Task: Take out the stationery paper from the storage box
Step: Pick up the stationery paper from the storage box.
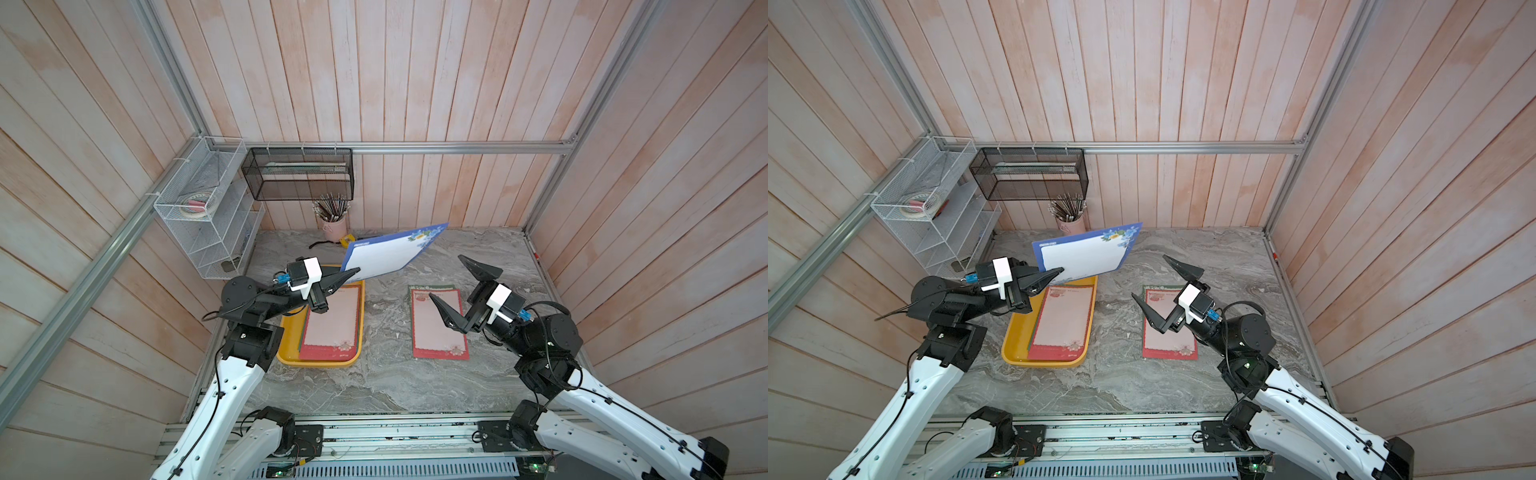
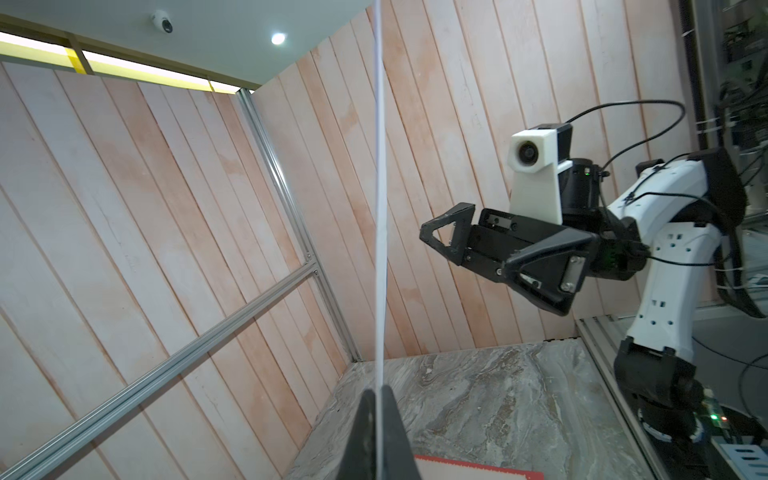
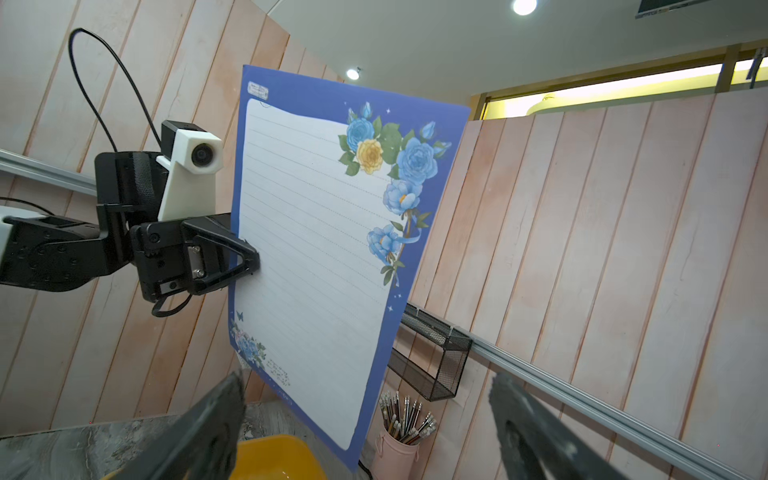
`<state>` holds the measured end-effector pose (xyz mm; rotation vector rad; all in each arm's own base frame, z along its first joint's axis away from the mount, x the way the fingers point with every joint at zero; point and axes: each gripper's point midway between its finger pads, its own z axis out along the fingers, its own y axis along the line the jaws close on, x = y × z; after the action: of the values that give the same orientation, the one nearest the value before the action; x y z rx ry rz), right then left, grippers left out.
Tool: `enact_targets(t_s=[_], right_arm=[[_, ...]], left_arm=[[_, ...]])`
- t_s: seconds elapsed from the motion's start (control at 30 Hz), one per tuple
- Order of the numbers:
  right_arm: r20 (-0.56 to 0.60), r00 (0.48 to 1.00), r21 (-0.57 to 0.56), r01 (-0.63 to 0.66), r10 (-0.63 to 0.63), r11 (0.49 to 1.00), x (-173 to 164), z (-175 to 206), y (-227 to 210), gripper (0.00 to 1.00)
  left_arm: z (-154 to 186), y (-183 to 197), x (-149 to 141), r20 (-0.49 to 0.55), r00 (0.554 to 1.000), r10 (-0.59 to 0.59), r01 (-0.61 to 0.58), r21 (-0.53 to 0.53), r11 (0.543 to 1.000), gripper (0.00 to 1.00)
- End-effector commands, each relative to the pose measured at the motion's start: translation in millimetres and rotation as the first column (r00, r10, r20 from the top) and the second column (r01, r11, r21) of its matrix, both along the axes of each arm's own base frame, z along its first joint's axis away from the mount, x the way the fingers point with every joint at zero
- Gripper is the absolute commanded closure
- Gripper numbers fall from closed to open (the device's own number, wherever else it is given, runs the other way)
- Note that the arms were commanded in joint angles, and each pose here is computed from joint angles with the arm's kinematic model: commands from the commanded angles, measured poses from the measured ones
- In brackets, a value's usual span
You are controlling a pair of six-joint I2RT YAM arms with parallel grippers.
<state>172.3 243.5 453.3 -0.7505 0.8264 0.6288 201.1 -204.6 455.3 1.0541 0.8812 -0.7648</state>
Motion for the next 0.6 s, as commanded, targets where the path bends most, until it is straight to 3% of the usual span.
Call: enact_targets(t_s=[0.0, 0.17, 0.57], right_arm=[[0.095, 0.994, -0.009, -0.046, 0.047, 0.999, -15, 20, 4, 0.05], [0.123, 0.990, -0.019, -0.061, 0.063, 0.998, -15, 28, 9, 0.06], [0.103, 0.966, -0.118, -0.226, 0.239, 0.967, -28, 24, 35, 0.17]], left_arm=[[5, -2, -29, 0.024, 0.991, -0.134, 0.135, -0.026, 0.991, 1.00], [5, -4, -37, 0.024, 0.986, -0.166, 0.167, -0.029, 0.985, 1.00], [11, -8, -61, 0.029, 0.965, -0.259, 0.260, -0.043, 0.965, 1.00]])
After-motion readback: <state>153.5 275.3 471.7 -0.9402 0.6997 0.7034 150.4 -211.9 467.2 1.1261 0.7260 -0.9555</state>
